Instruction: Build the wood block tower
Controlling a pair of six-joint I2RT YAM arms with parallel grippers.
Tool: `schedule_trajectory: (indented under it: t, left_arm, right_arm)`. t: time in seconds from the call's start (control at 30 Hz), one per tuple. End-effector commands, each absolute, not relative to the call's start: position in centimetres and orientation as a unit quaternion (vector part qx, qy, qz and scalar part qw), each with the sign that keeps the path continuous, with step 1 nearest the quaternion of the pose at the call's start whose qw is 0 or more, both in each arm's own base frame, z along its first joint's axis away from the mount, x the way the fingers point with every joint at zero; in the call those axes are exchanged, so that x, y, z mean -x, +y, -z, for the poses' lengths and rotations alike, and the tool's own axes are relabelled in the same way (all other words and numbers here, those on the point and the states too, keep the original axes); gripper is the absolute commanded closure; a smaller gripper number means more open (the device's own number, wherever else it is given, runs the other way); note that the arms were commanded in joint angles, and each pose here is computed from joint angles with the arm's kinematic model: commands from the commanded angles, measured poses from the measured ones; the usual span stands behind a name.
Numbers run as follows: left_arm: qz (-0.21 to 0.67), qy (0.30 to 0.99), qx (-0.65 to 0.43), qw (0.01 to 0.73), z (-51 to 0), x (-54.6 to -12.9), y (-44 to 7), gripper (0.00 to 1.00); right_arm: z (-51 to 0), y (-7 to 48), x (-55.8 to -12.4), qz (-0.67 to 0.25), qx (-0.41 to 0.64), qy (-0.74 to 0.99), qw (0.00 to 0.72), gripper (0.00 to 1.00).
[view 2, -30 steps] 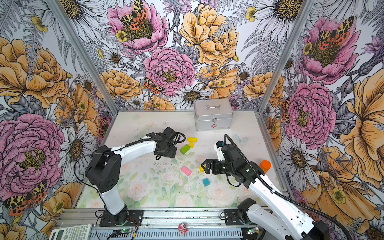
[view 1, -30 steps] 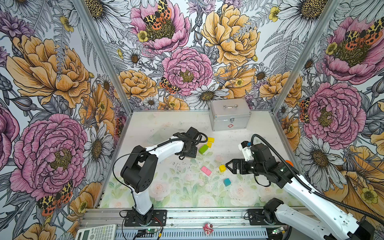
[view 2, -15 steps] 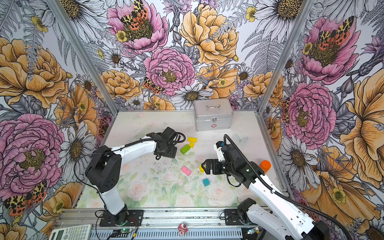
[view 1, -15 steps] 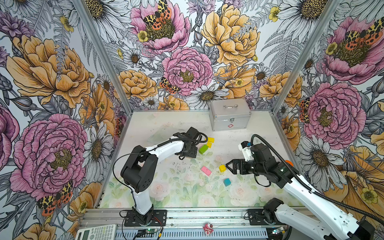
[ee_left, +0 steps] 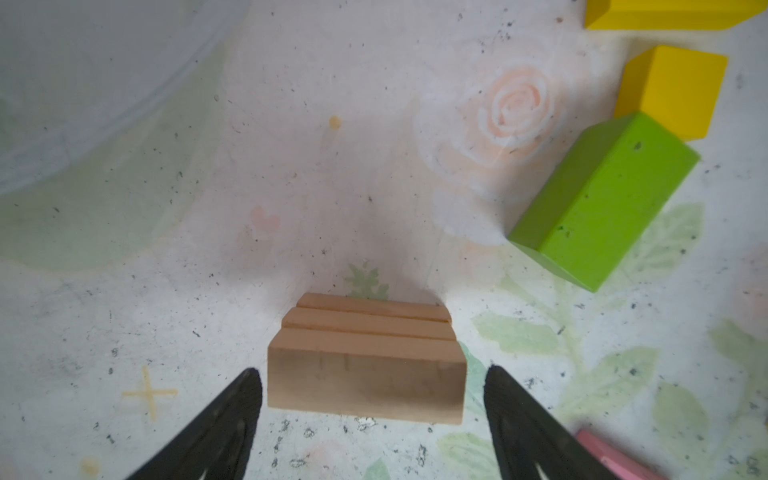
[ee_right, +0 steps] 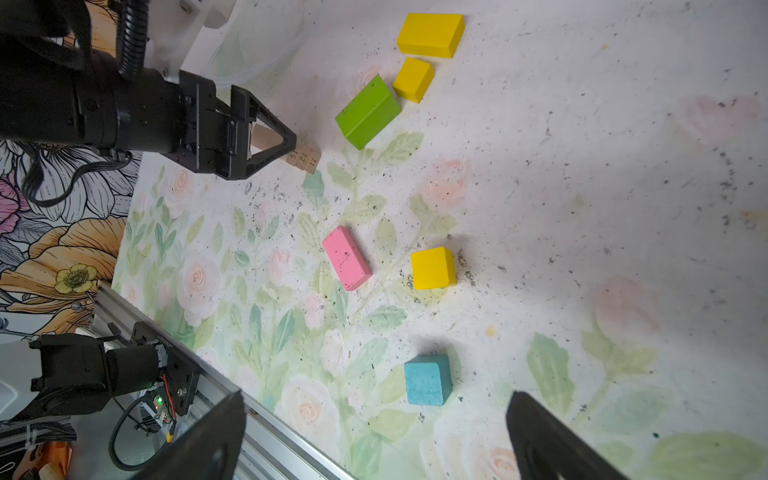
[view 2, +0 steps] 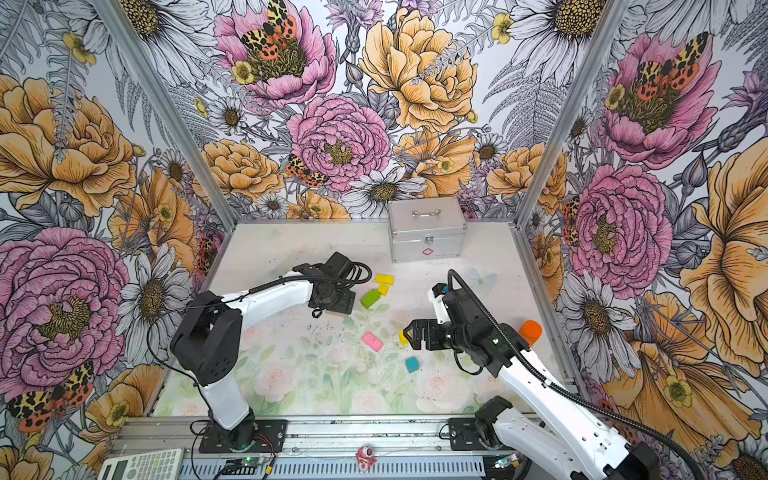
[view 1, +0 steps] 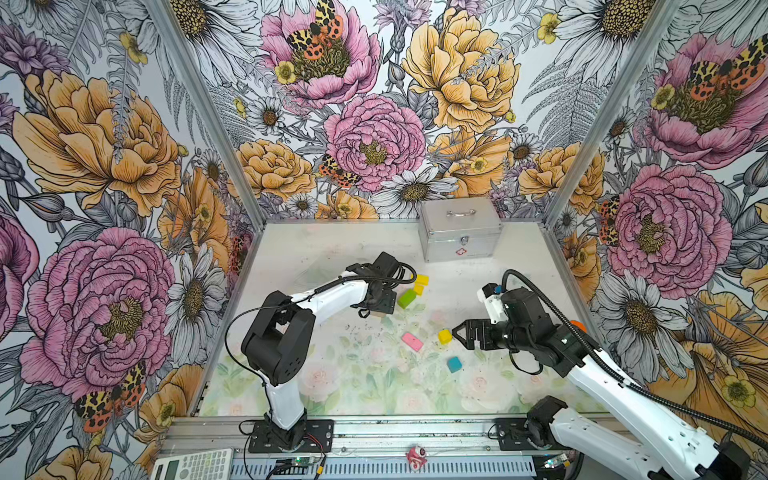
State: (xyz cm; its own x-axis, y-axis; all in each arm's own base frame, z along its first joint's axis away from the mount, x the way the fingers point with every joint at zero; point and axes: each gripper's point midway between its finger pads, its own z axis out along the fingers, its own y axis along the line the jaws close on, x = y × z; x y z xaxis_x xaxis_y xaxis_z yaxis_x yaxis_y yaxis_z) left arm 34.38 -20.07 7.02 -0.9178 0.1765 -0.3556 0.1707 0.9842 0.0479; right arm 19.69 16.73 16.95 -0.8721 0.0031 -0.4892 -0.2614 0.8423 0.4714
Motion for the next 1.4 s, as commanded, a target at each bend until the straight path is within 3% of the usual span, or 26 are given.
schedule_trajectory:
  t: [0.0,0.37,0.57,0.77,0.93,1.17,1.37]
  left_arm:
    - [0.003,0.976,-0.092,0.199,-8.1,-34.9,-20.8,0.14]
    - [-0.005,0.953,-0.056,0.298,-16.5,-33.9,-20.0,0.11]
    - [0.035,0.937,-0.017,0.346,-19.9,-29.8,-18.6,0.08]
    - [0.058,0.933,0.042,0.353,-18.4,-25.7,-15.0,0.07]
    - [0.064,0.932,0.068,0.35,-16.3,-23.9,-13.2,0.14]
    - [0.091,0.936,0.084,0.33,-12.9,-25.3,-13.0,0.18]
    - [0.08,0.95,0.063,0.296,-9.6,-26.9,-14.4,0.29]
  right_arm:
    - [-17.2,16.2,-19.9,-0.263,0.072,0.928,0.255,0.0]
    - [-17.4,15.5,-20.1,-0.248,0.061,0.93,0.265,0.0]
    - [-16.6,14.2,-20.6,-0.198,0.056,0.942,0.264,0.0]
    - [-16.5,14.9,-21.5,-0.174,0.066,0.948,0.257,0.03]
    - [-17.6,16.8,-22.3,-0.167,0.088,0.947,0.261,0.03]
    - [-18.2,18.6,-23.7,-0.157,0.102,0.948,0.257,0.0]
    - [-17.5,19.3,-24.5,-0.148,0.109,0.952,0.244,0.0]
